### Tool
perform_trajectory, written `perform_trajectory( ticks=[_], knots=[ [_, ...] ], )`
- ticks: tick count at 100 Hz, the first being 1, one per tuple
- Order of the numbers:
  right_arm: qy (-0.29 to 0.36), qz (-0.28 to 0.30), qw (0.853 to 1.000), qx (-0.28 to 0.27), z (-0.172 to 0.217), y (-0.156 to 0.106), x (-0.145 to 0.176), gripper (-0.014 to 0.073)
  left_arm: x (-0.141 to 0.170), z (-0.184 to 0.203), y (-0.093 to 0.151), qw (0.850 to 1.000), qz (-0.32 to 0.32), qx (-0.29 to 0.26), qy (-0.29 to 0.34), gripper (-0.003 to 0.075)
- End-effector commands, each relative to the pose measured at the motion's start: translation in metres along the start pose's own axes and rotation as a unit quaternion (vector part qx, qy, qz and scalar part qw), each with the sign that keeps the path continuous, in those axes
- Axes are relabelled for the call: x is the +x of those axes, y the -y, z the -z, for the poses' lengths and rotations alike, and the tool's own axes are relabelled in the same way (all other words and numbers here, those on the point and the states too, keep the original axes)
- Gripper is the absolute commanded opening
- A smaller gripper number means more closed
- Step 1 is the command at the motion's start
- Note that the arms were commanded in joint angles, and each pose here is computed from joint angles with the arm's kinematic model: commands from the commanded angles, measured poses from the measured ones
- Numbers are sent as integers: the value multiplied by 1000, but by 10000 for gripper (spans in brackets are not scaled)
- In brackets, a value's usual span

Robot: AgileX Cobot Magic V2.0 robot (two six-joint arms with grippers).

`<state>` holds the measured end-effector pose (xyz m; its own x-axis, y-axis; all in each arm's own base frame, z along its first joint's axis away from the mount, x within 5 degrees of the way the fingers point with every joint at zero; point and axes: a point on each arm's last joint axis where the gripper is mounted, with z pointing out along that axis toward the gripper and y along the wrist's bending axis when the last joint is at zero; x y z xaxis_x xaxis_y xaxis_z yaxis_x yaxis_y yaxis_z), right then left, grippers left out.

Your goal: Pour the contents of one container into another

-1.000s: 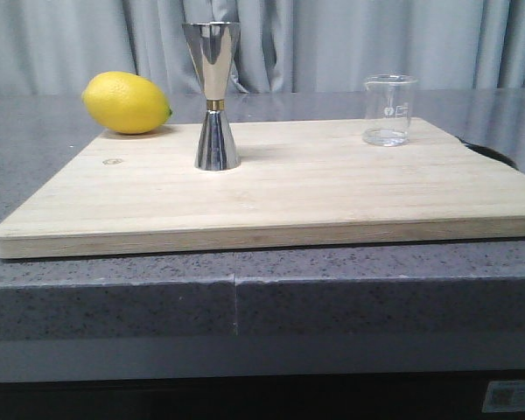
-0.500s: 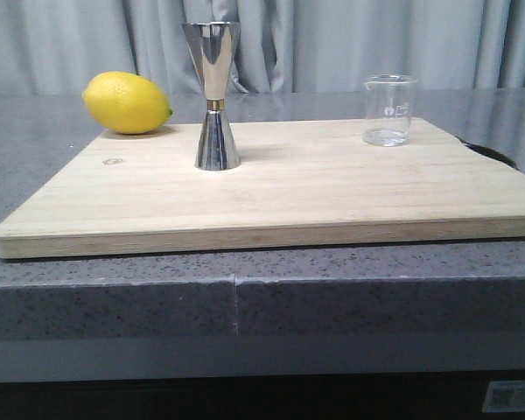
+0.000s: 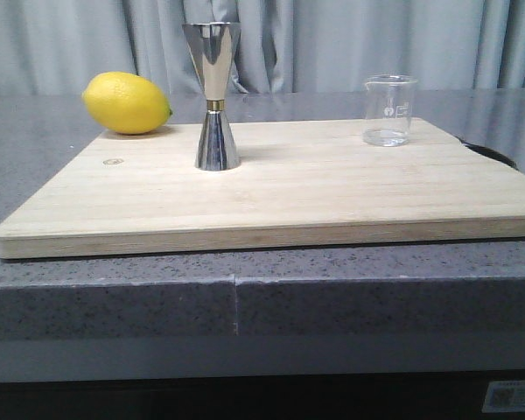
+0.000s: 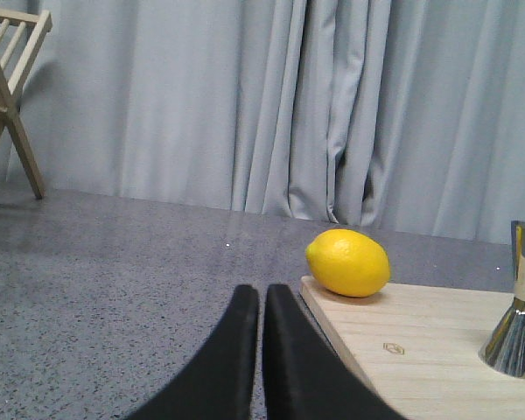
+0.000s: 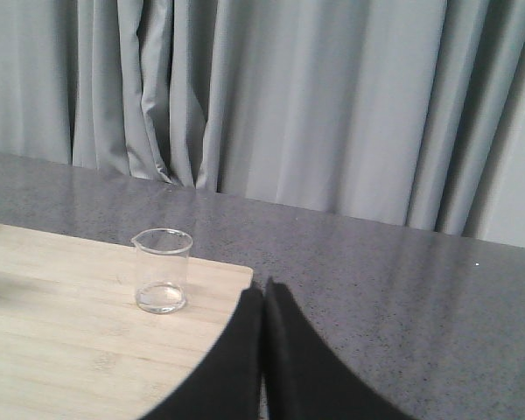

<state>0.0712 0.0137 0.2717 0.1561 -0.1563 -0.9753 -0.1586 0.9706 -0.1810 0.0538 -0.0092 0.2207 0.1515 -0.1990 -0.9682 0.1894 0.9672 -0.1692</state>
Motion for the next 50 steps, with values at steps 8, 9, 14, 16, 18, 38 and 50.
perform_trajectory(
  ticks=[8, 9, 14, 16, 18, 38, 50],
  knots=[
    [44, 1, 999, 0, 0, 1, -14, -67, 2, 2, 0, 999, 18, 6, 28, -19],
    [44, 1, 999, 0, 0, 1, -14, -67, 2, 2, 0, 999, 18, 6, 28, -19],
    [44, 1, 999, 0, 0, 1, -14, -67, 3, 2, 0, 1000, 20, 5, 24, -19],
    [44, 1, 999, 0, 0, 1, -14, -67, 3, 2, -1, 999, 23, 4, 22, -19],
    [44, 1, 999, 0, 0, 1, -14, -67, 4, 2, -1, 999, 27, 3, 20, -19],
    [44, 1, 999, 0, 0, 1, -14, -67, 6, 2, -1, 1000, 10, 1, 11, -19],
    [44, 1, 999, 0, 0, 1, -14, -67, 6, 2, 0, 999, -37, 7, 10, -19]
  ],
)
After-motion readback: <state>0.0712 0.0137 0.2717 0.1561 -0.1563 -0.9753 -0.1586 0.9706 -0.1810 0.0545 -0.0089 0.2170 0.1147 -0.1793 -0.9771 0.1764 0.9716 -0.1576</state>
